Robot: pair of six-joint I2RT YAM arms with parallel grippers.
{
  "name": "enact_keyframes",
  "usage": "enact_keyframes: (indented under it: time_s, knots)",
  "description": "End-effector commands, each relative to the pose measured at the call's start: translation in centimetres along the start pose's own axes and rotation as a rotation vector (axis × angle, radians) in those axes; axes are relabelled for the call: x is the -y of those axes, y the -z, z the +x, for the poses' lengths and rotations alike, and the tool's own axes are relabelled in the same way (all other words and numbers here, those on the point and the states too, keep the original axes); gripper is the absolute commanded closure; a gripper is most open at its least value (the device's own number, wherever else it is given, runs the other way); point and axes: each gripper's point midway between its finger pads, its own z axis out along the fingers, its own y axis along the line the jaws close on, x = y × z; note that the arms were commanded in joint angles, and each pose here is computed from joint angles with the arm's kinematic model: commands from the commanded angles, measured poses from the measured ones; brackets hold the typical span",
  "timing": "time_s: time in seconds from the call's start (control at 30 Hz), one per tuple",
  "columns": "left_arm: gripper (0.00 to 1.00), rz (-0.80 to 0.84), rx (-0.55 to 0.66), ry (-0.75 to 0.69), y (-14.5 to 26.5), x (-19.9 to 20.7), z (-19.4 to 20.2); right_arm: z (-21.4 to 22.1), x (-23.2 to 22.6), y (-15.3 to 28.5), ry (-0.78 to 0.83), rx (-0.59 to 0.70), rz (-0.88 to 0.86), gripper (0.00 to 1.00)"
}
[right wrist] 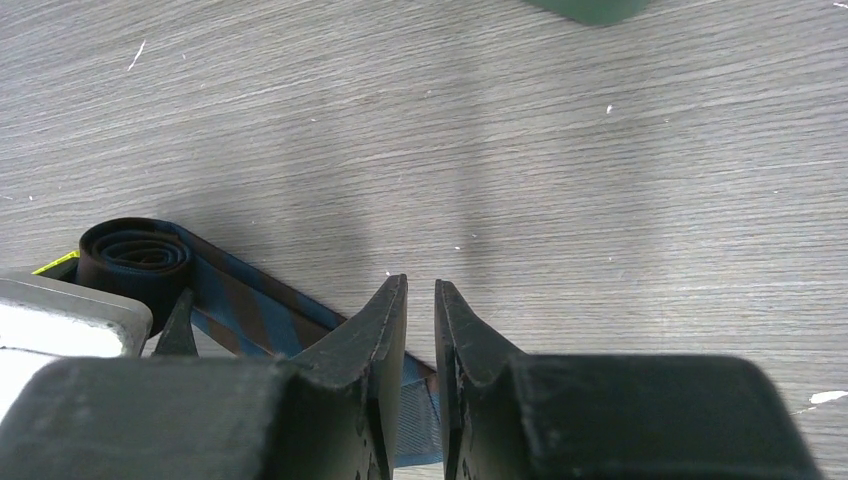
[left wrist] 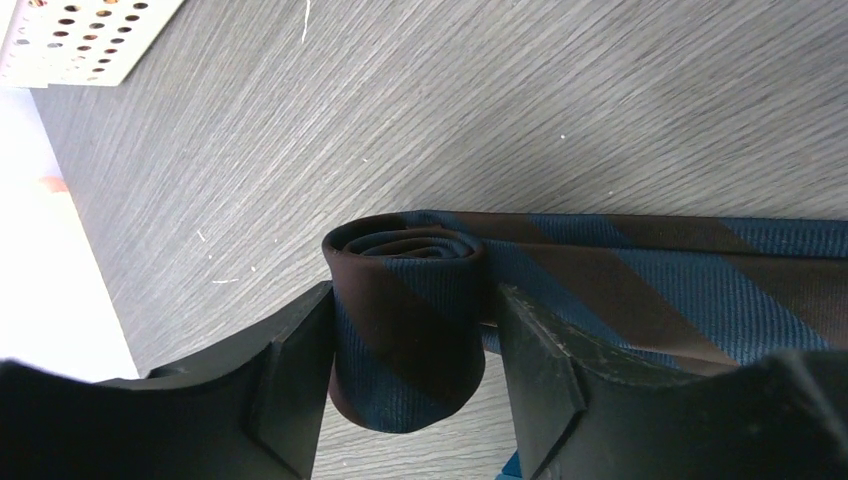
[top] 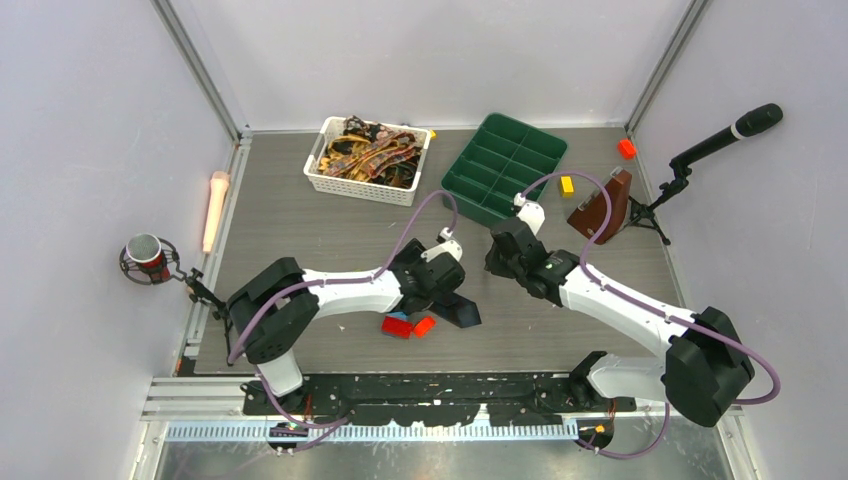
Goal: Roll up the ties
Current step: Roll the tie at the center of the board.
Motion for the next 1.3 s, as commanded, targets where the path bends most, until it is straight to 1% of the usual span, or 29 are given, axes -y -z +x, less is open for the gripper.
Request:
enact_keyframes:
  time_s: [0.0,0.27,0.8,1.27]
  knots:
    - [0.38,0.007,0.005,0.043,0.3,0.4,-0.9,-1.3,-0.7,0.4,-0.034,0.045,-0.03,0.78]
    - [0.34,0.064,0.004,0.077,0.8,1.3,-1.5,-1.3,-0.7,0.3,-0.033,0.043,-0.031,0.78]
    - [0.32,0.226,0.005,0.206,2.5,3.6,-2.6,-1.1,-1.2,0.1,-0.033,0.027,-0.047,0.78]
    - [0.31,0.33,0.008,0.283,3.3,5.3,-3.3,-0.7,-1.1,-0.1,-0.032,0.02,-0.044,0.78]
